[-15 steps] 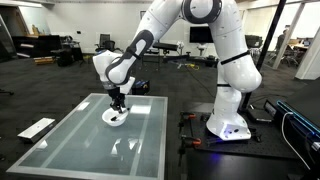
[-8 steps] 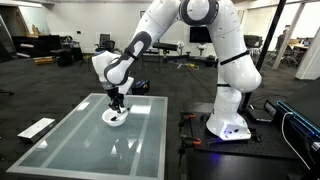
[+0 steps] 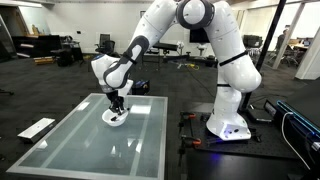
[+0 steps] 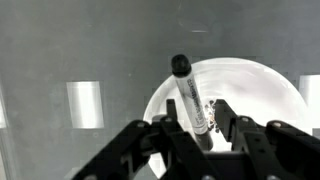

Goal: Move the marker from the bowl to the left side of the table

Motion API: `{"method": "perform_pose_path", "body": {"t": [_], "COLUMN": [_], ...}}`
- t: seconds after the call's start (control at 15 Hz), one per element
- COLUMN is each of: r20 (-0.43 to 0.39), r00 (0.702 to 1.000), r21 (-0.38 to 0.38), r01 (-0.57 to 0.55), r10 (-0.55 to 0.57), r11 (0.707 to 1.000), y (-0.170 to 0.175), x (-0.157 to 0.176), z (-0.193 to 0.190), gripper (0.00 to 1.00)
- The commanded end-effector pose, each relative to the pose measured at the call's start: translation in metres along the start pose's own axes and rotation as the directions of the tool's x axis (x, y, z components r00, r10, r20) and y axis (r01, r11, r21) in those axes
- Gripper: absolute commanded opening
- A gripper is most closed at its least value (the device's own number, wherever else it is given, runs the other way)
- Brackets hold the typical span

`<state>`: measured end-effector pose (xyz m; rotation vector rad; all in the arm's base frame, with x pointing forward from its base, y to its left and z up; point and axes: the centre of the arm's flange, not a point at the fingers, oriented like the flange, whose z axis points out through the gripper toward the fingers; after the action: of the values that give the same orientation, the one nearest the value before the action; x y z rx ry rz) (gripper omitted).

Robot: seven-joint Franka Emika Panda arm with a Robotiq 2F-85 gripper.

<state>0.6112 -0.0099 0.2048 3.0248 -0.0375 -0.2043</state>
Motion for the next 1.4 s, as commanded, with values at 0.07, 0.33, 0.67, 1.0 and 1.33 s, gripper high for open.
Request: {"method": "perform_pose_path", "body": {"t": [0.07,0.33,0.67,1.0,1.33], "r20": [0.011,0.014,0.004,-0.001,-0.018], "r00": [1.0,1.0,1.0,1.0,1.0], "r21": [0.002,-0.002,-0.009,-0.009,-0.046], "r01": [0.0,-0.001,-0.013,-0.023,-0.024], "r10": [0.0,0.001,0.013,0.023,0.023], "r11": [1.0,1.0,1.0,1.0,0.999], "y": [0.001,0.001,0.002,0.006,0.007], "x": [0.007,0.008,0.005,-0.01,-0.039], "z": [-0.001,-0.002,-0.015,-0.046,-0.093], "gripper": [0.38,0.0,0.04,0.04,0.04]}}
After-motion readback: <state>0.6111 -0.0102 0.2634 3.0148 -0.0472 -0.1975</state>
